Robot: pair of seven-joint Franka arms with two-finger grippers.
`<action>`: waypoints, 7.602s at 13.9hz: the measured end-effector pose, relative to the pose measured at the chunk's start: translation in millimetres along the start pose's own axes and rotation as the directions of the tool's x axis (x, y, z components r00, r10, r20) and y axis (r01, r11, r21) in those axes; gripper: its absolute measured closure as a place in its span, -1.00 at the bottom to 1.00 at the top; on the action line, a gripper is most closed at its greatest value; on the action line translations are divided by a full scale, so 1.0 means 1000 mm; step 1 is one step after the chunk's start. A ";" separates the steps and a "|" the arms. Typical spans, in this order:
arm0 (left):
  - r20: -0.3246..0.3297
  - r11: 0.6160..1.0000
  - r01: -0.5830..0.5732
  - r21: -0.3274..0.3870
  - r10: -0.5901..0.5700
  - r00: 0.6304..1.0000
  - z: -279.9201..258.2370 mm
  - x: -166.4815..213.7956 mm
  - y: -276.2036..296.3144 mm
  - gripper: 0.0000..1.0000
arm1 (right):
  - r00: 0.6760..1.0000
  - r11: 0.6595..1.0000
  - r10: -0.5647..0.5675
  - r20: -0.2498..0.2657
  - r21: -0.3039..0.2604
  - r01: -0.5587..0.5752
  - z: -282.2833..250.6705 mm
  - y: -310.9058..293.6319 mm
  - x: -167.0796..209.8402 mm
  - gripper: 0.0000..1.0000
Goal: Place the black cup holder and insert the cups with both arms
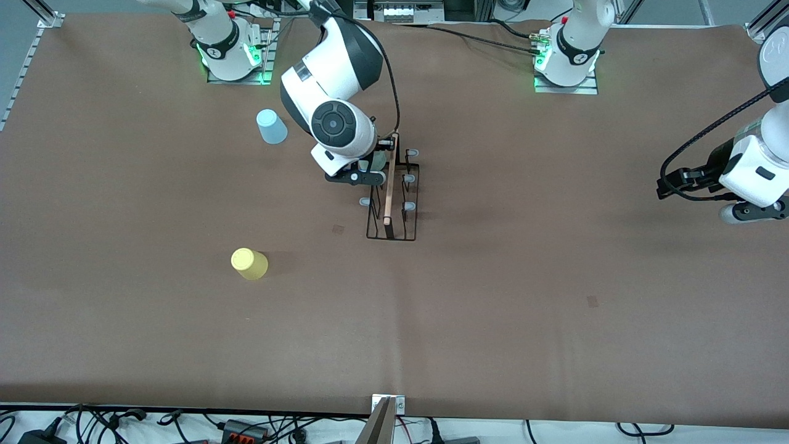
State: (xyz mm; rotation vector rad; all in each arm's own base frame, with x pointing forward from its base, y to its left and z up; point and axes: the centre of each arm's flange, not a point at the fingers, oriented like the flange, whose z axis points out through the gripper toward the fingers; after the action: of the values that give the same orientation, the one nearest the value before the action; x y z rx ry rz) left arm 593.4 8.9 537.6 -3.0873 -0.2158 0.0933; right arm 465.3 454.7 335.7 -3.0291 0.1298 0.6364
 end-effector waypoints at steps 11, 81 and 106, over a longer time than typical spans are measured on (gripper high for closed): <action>-0.022 1.000 0.003 -0.003 -0.003 1.000 -0.002 0.003 -0.002 -1.00 | 0.980 0.988 0.156 -0.127 0.019 -0.155 -0.039 0.004 0.024 -1.00; -0.002 1.000 0.010 0.000 -0.010 1.000 0.000 0.002 -0.009 -1.00 | 0.977 0.991 0.132 -0.170 0.059 -0.124 -0.049 0.005 0.094 -0.33; -0.001 1.000 -0.001 0.000 0.001 1.000 0.000 0.002 -0.011 -1.00 | 0.938 0.991 0.117 -0.328 0.103 -0.087 -0.241 0.188 0.107 -1.00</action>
State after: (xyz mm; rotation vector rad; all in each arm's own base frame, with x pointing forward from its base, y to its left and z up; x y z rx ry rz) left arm 593.5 19.6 537.6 -3.0869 -0.2142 0.0914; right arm 641.8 245.4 508.1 -3.0301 0.3187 0.1099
